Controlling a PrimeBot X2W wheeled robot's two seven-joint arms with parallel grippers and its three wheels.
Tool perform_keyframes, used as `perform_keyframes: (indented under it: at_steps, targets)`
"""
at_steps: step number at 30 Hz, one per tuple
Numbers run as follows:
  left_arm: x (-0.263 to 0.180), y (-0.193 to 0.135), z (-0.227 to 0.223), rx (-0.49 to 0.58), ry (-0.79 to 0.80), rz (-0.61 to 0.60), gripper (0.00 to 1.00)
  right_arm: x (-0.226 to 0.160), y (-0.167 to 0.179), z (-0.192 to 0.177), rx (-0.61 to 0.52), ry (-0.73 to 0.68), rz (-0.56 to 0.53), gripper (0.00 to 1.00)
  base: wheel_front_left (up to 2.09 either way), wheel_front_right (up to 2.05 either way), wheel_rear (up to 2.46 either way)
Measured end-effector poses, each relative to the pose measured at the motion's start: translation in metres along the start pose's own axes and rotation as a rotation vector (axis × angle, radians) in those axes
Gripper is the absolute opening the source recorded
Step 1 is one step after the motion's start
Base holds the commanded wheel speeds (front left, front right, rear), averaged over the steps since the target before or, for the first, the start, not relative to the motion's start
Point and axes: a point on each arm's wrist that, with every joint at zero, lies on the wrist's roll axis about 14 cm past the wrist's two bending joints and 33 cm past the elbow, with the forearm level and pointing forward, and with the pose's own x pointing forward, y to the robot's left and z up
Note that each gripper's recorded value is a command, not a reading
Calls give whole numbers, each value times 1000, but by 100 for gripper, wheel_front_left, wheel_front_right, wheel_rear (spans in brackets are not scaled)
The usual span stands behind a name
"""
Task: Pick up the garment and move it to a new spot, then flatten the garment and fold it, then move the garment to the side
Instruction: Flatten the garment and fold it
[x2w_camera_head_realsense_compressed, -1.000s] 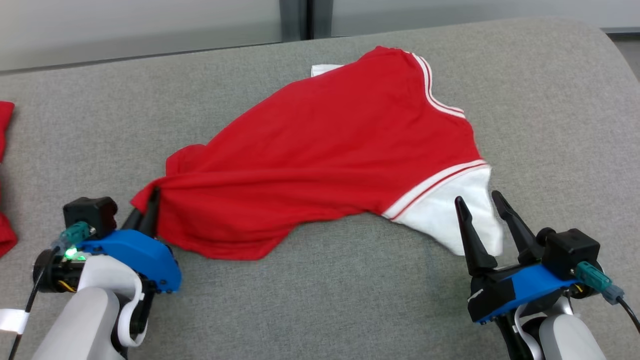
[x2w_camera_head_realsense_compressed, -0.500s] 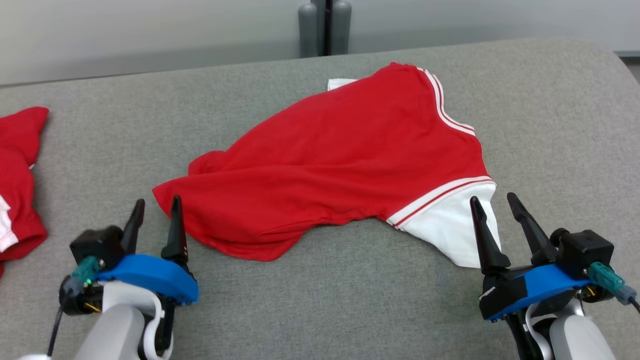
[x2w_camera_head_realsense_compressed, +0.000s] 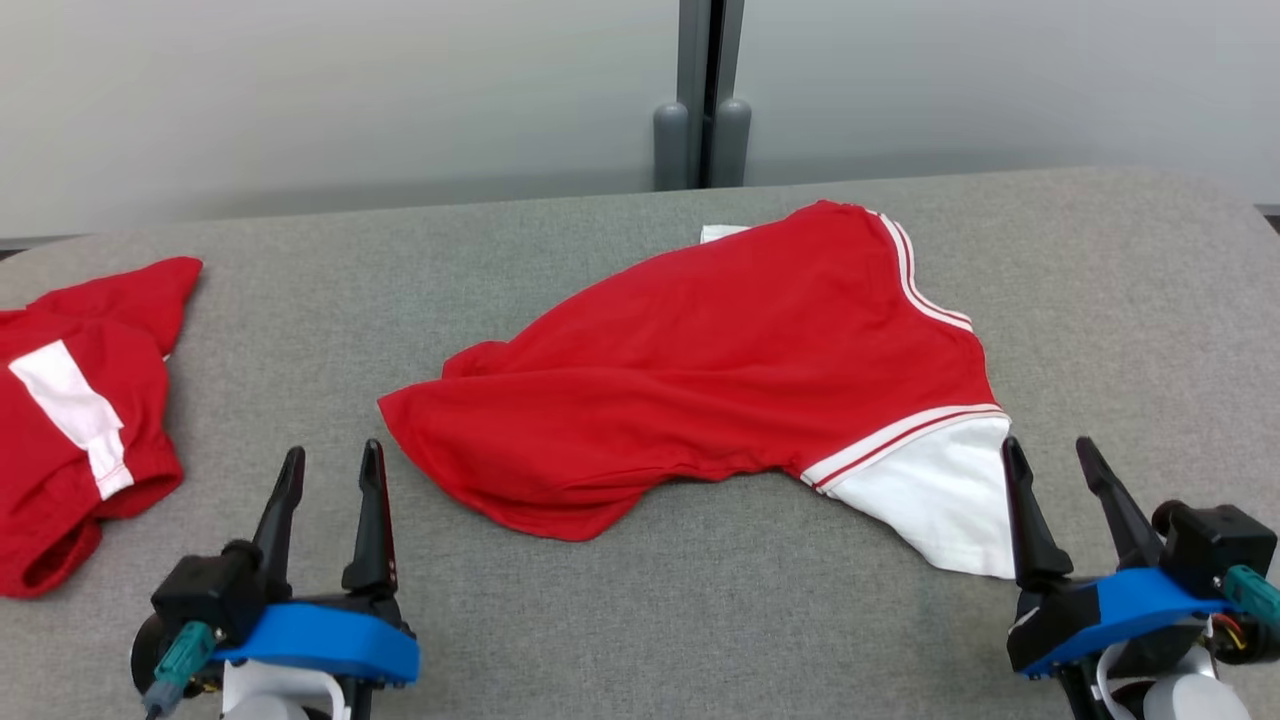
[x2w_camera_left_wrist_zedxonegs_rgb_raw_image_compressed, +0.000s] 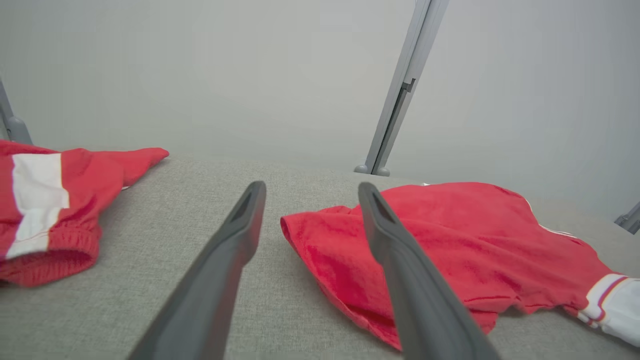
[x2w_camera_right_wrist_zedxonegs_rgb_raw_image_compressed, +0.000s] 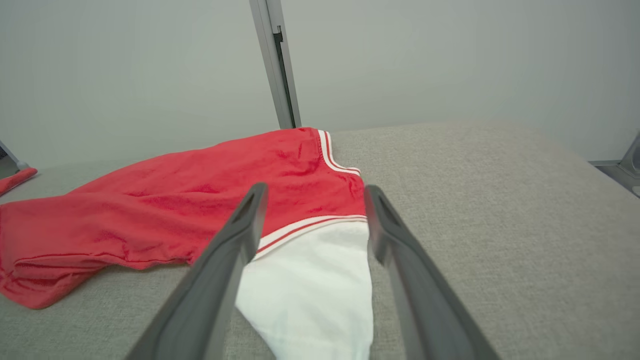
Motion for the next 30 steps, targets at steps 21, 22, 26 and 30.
perform_keyframes:
  at_steps: [21,22,26,30]
  targets:
    - [-19,-6,-33,26,101,-27,100,-18,-11,-23,26,66,-35,100,0,0,0]
    - [-19,-6,-33,26,101,-27,100,-18,-11,-23,26,66,-35,100,0,0,0]
    - [-15,-21,-60,5,218,-78,100,-16,-11,-30,26,84,-37,100,0,0,0]
    - [-11,-27,-87,7,337,-102,100,-12,-11,-32,25,91,-37,100,0,0,0]
